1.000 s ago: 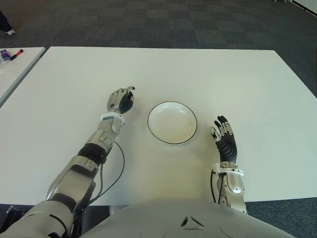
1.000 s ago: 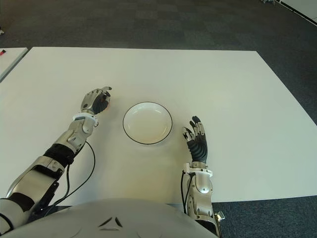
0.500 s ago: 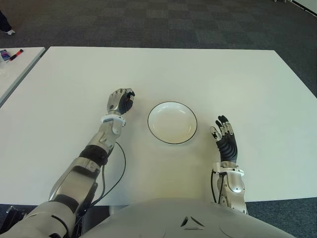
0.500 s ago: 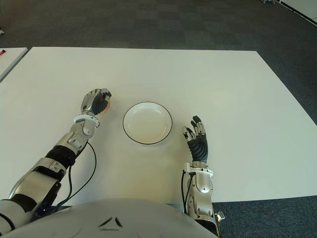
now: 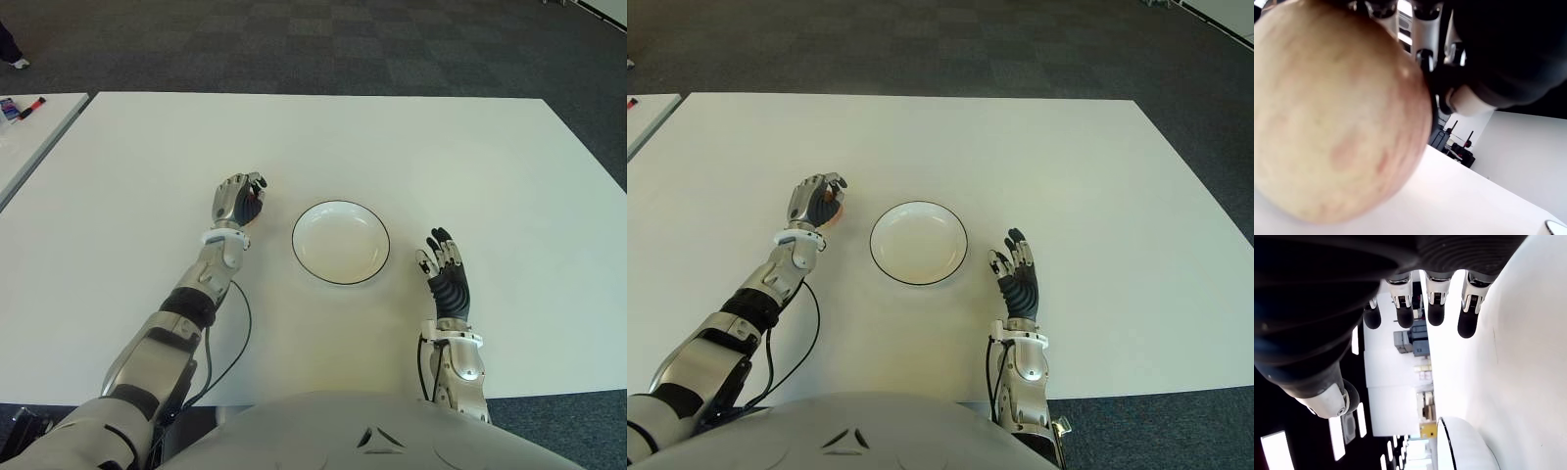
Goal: Put the apples into the plate.
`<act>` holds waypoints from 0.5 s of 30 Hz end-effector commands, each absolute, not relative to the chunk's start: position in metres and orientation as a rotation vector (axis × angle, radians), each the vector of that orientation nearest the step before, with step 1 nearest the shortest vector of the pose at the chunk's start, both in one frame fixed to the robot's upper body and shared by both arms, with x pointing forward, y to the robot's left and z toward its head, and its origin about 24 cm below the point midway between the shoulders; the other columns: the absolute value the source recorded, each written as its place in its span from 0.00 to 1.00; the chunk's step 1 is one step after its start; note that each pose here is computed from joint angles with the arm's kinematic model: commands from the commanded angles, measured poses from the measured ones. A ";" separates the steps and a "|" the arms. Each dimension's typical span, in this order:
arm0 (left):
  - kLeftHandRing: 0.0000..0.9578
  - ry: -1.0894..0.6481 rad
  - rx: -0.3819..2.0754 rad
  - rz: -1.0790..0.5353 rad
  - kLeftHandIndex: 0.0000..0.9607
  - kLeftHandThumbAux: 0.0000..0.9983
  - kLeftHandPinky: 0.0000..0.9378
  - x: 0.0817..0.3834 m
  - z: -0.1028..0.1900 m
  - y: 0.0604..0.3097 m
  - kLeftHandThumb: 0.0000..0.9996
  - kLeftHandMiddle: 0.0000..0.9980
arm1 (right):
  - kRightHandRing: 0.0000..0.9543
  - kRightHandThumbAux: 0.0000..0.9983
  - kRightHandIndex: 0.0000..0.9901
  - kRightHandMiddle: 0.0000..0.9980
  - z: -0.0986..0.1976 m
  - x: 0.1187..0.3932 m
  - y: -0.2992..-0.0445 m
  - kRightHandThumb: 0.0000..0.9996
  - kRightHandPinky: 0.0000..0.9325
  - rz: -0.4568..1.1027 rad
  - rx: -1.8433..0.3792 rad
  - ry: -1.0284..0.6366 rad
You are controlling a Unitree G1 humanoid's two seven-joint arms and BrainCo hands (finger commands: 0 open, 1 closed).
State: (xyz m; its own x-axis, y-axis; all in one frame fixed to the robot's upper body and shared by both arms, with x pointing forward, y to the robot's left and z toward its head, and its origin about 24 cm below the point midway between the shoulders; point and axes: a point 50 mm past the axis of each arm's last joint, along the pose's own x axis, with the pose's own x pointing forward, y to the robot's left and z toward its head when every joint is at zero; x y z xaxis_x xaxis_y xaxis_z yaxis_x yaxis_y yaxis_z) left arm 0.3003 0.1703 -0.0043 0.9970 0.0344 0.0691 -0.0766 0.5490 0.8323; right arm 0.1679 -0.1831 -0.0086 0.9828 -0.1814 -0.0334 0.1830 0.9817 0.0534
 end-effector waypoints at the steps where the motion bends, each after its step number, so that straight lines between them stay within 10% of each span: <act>1: 0.60 0.019 1.003 0.064 0.45 0.69 0.59 0.289 -0.021 0.175 0.73 0.56 | 0.05 0.65 0.06 0.03 -0.012 0.168 -0.184 0.36 0.17 -0.188 0.057 0.055; 7: 0.42 0.006 0.993 0.082 0.44 0.69 0.43 0.289 -0.021 0.175 0.73 0.40 | 0.05 0.64 0.06 0.02 -0.013 0.168 -0.184 0.36 0.16 -0.186 0.060 0.055; 15: 0.27 -0.007 0.977 0.098 0.19 0.44 0.30 0.289 -0.021 0.175 0.76 0.24 | 0.05 0.64 0.07 0.03 -0.013 0.169 -0.184 0.36 0.17 -0.187 0.059 0.052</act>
State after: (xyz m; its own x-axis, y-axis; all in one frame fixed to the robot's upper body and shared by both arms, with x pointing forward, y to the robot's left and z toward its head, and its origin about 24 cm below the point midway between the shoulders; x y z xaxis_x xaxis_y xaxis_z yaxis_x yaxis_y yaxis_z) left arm 0.2969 0.1753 -0.0089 0.9926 0.0701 0.0987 -0.1210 0.5494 0.8268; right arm 0.1683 -0.1834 -0.0105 0.9826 -0.1811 -0.0408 0.1831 0.9816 0.0533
